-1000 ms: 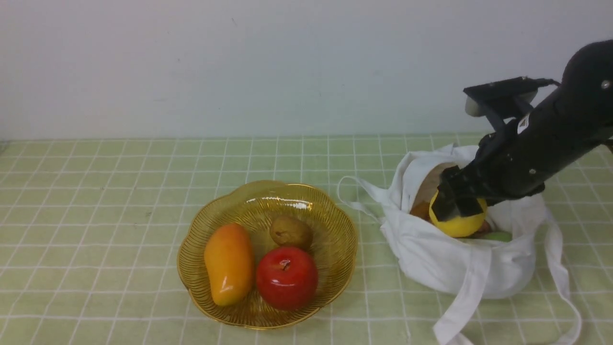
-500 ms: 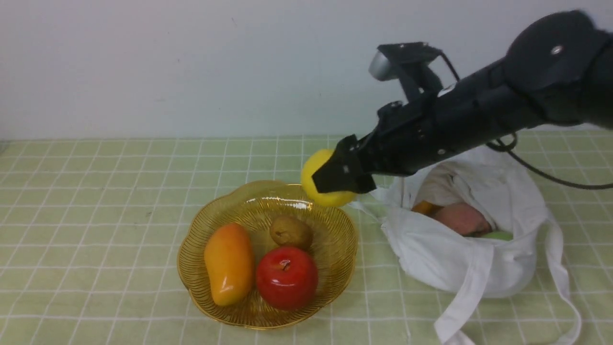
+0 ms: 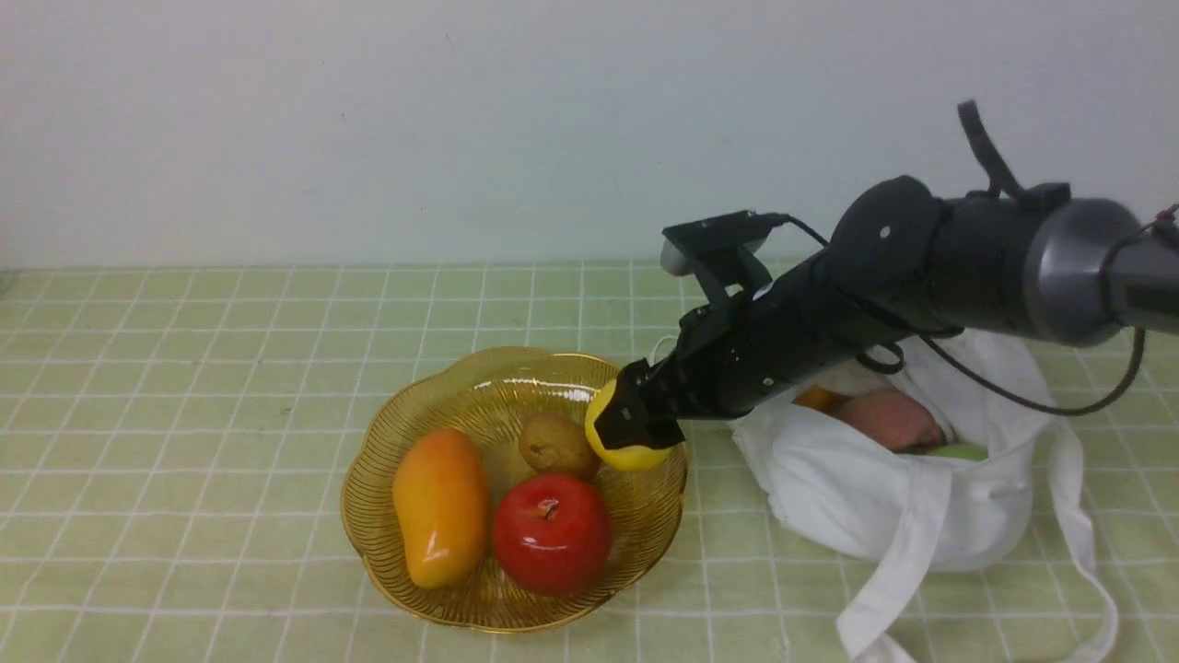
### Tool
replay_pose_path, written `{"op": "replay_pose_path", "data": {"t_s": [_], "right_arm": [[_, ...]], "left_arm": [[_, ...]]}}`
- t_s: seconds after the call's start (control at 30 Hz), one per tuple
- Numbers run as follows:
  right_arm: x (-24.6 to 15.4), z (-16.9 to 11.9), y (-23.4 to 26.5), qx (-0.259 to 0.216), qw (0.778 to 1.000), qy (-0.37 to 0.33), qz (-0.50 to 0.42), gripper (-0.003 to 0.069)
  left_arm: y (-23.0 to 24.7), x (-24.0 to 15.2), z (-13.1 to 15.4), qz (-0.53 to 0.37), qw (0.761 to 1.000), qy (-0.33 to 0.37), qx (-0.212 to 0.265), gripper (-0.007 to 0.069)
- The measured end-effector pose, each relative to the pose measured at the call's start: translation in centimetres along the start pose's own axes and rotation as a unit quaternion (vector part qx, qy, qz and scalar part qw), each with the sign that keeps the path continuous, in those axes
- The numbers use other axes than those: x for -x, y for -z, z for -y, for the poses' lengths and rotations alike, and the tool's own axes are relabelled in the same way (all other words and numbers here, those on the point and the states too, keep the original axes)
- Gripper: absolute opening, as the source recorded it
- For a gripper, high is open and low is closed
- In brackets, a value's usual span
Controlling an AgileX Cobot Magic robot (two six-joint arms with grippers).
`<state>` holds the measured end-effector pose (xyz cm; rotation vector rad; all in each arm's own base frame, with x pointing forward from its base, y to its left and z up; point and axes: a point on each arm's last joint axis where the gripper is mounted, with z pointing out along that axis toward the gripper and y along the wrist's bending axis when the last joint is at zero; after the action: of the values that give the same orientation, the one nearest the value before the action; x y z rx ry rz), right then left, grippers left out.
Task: Take the fruit out of the bag on the green coffee tablecloth and place them on the plate.
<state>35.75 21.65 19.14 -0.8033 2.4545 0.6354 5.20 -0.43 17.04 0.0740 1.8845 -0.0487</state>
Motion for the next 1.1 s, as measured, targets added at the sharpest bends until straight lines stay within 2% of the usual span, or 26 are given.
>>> {"op": "replay_pose_path", "data": {"t_s": [0.23,0.5,0.73,0.8,0.83,0.93,0.97,1.0,1.07,1.1], "right_arm": [[-0.3,0.3,-0.4,-0.011,1.0,0.009,-0.009,0.0558],[-0.1,0.5,-0.4,-0.019,1.0,-0.009,0.002,0.0672],[0.1,0.5,0.1,-0.022,1.0,-0.007,0.006,0.0657],[0.9,0.2,2.5,-0.028,0.999,-0.008,0.014,0.0569],[0.9,0.3,2.6,-0.029,0.999,-0.008,0.014,0.0559],[2.0,0.3,7.7,-0.064,0.997,-0.011,0.039,0.0333],[2.2,0.4,9.5,-0.078,0.996,-0.012,0.049,0.0223],[2.2,0.4,10.9,-0.088,0.994,-0.014,0.055,0.015],[2.2,0.2,15.7,-0.119,0.989,-0.025,0.083,0.0032],[2.2,0.0,16.1,-0.121,0.989,-0.025,0.086,0.0027]], "left_arm": [[0.0,0.0,0.0,0.0,1.0,0.0,0.0,-0.0008],[0.0,0.0,0.0,0.0,1.0,0.0,0.0,-0.0008],[0.0,0.0,0.0,0.0,1.0,0.0,0.0,-0.0008],[0.0,0.0,0.0,0.0,1.0,0.0,0.0,-0.0008],[0.0,0.0,0.0,0.0,1.0,0.0,0.0,-0.0008],[0.0,0.0,0.0,0.0,1.0,0.0,0.0,-0.0008],[0.0,0.0,0.0,0.0,1.0,0.0,0.0,-0.0008],[0.0,0.0,0.0,0.0,1.0,0.0,0.0,-0.0008],[0.0,0.0,0.0,0.0,1.0,0.0,0.0,-0.0008],[0.0,0.0,0.0,0.0,1.0,0.0,0.0,-0.0008]]}}
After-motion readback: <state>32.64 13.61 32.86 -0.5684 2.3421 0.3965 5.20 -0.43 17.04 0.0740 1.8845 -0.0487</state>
